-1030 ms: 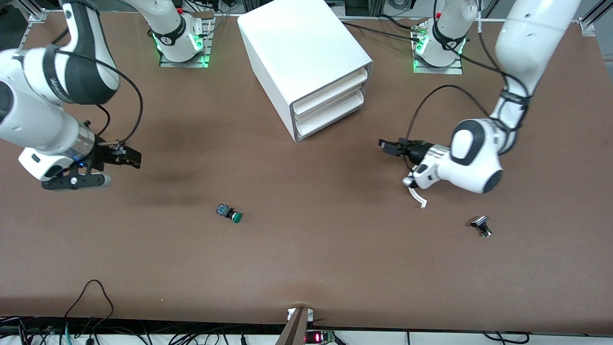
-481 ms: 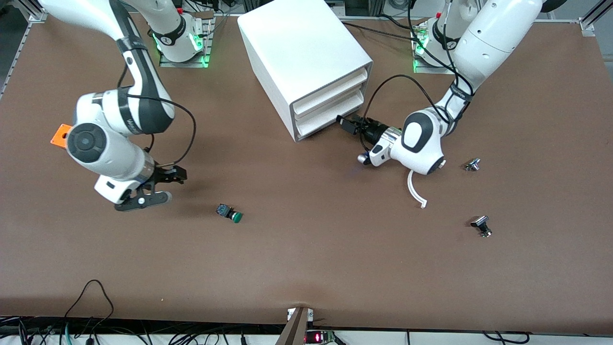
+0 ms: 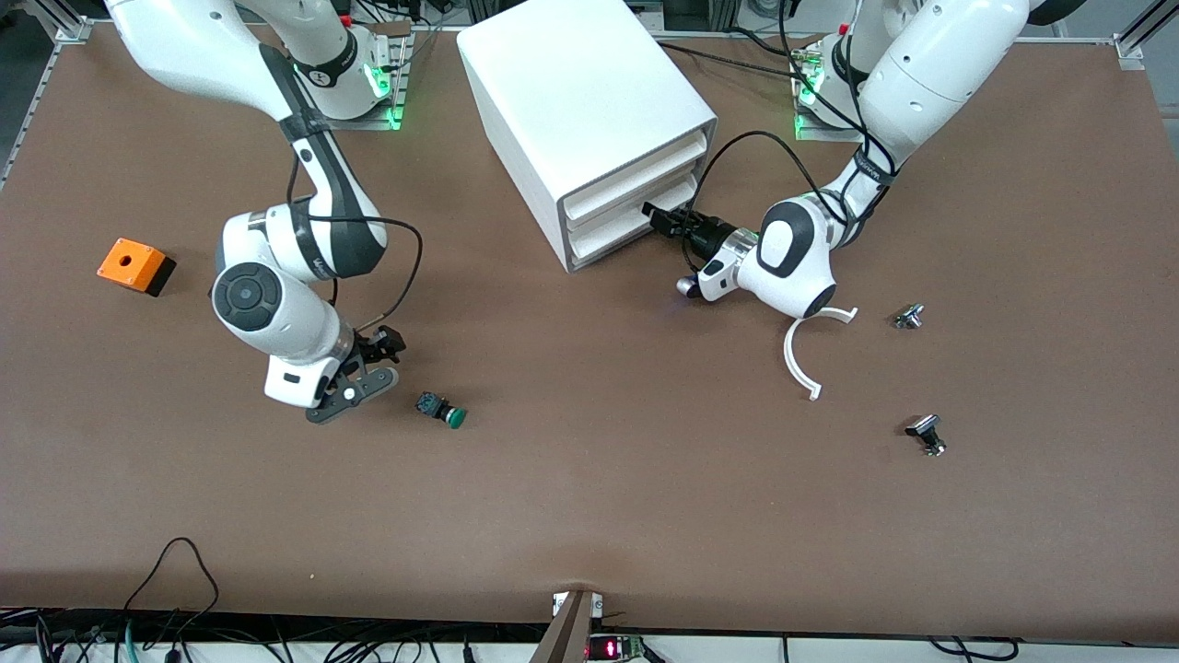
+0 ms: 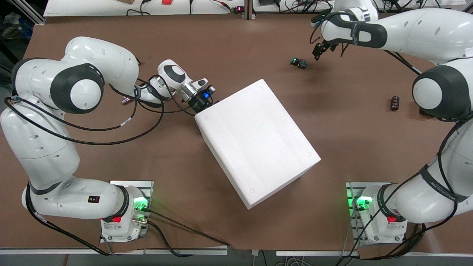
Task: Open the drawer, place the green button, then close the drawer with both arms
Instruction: 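Reach the left gripper to the drawer handle while the right gripper reaches the button, then pull the drawer open with the left gripper while the right gripper grasps the button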
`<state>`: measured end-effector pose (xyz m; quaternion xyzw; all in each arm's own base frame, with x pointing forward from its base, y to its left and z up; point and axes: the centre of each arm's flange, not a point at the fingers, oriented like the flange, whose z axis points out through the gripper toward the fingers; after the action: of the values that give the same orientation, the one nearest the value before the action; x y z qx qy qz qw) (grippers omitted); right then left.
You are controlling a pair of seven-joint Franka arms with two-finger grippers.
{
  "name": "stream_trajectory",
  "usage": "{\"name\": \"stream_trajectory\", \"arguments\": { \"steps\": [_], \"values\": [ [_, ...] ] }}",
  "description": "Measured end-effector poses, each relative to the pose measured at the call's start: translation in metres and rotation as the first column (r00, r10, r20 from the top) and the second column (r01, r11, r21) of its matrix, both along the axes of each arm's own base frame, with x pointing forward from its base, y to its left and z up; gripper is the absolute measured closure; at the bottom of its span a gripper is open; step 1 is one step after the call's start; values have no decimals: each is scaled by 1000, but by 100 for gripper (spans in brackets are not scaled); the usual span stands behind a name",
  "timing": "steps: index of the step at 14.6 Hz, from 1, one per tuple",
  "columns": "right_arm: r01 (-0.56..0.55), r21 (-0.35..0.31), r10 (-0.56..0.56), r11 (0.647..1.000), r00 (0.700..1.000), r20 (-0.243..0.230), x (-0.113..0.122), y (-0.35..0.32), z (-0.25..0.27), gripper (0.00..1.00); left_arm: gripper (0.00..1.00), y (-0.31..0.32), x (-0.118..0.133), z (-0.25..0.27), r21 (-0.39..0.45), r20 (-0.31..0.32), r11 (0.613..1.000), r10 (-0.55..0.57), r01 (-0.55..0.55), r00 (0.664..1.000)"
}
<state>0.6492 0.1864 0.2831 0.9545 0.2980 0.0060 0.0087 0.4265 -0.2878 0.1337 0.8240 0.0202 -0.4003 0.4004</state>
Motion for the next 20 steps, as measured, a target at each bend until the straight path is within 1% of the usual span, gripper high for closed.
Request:
{"name": "stream_trajectory", "arguments": {
  "steps": [1,2,3,4,6,7,8,9,10,11,12,13,15,16,17,18,19,20],
  "values": [
    [-51,7,51,999,999,14,1,5,-9,0,57,1,2,1,-12,16,1000,-4,4,1000],
    [-96,11,96,995,995,24,2,8,-19,0,60,6,7,3,-17,43,1000,-13,14,999],
    [-133,14,133,991,991,30,3,11,-29,0,60,14,18,6,-6,77,1000,-23,24,997],
    [-162,18,162,987,986,29,1,16,-37,0,60,27,36,12,8,117,1000,-23,23,993],
    [-214,30,213,976,976,35,-2,28,-52,0,60,67,75,24,37,188,999,19,-27,982],
    [-232,38,230,972,972,44,-3,35,-58,0,63,86,91,28,45,215,997,44,-55,976],
    [-242,44,240,969,969,57,-3,40,-65,0,67,100,101,32,41,234,996,63,-75,970],
    [-249,48,246,967,967,70,-3,43,-73,0,74,105,106,34,36,244,996,72,-84,967],
    [-254,50,250,966,965,82,-3,44,-80,0,75,106,108,35,32,251,996,73,-83,965],
    [-258,52,253,965,963,91,-2,44,-87,0,74,106,109,37,31,254,996,72,-83,964],
    [-261,52,255,964,962,97,-2,44,-91,0,67,109,110,38,39,263,996,71,-84,962],
    [-266,53,260,963,960,101,-2,45,-94,0,57,115,114,40,54,277,995,71,-89,958],
    [-275,52,268,960,957,108,-1,46,-94,0,37,127,125,57,69,324,992,79,-107,943],
    [-277,52,270,960,957,111,0,46,-93,0,28,131,132,73,70,357,991,80,-112,931],
    [-279,52,272,959,956,112,0,46,-92,0,17,136,141,95,77,399,990,79,-119,914],
    [-280,52,273,959,955,113,1,46,-92,2,8,148,150,120,98,451,987,67,-124,890],
    [-281,52,274,958,955,112,0,46,-93,3,0,170,159,149,131,513,982,52,-138,857],
    [-282,52,275,958,955,110,0,46,-94,7,0,197,168,182,164,580,972,43,-168,814]
  ]
}}
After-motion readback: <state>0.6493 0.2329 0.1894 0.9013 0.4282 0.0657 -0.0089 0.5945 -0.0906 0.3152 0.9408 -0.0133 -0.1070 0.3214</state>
